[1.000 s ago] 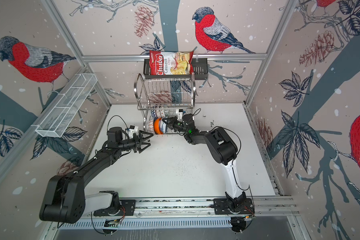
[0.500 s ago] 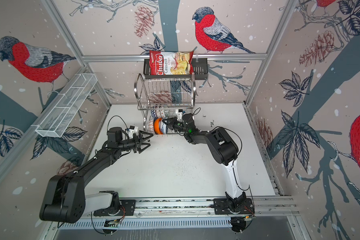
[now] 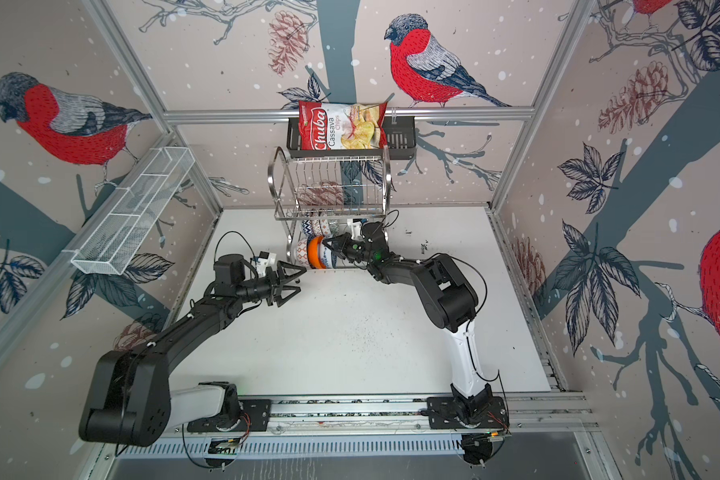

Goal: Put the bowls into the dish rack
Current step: 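Push the floral bowl into the lower rack slot beside the orange-rimmed bowl, then hold the floral bowl against the rack wires and settle it upright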

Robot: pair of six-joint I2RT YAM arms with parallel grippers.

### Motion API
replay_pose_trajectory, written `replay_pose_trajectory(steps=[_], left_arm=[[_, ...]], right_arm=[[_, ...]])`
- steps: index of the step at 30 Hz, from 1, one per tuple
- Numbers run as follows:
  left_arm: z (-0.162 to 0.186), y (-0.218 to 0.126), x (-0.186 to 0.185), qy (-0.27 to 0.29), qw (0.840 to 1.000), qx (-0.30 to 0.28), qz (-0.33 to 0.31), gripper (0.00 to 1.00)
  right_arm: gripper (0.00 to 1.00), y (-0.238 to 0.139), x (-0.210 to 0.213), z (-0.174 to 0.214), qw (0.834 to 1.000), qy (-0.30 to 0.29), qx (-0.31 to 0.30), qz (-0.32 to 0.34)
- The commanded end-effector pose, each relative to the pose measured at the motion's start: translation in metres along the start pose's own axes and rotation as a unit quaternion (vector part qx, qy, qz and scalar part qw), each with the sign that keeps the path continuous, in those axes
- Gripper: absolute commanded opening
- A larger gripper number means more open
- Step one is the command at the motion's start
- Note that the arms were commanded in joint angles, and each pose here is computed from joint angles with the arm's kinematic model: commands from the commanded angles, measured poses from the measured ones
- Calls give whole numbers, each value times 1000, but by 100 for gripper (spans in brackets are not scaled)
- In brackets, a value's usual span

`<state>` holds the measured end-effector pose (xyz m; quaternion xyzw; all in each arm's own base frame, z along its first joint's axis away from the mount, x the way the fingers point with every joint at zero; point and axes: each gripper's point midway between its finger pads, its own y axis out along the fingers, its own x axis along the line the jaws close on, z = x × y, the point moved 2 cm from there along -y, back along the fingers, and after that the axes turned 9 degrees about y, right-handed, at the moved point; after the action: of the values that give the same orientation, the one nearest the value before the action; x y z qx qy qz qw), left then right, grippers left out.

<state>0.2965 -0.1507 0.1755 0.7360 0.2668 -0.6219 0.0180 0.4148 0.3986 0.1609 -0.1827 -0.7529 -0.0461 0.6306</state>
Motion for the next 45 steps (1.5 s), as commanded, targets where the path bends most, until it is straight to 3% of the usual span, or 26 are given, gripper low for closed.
replay_pose_trajectory(steps=[1,8,22,31,45], left_arm=[[-2,-1,-2,13,1000,-5,1,97],[-1,-1,1,10,1000,-4,-1,97],[0,-1,1,11,1000,-4,-3,97],[0,-1,3,7,1000,-3,-6,97],[1,-1,4,6,1000,-2,-8,97]], right_arm=[[0,1,-17,4,999,-5,2,47],[0,9,-25,11,996,-25,23,86],[0,9,-28,12,994,-31,29,101],[13,7,-28,12,994,-28,26,102],[18,4,-25,8,994,-25,21,100]])
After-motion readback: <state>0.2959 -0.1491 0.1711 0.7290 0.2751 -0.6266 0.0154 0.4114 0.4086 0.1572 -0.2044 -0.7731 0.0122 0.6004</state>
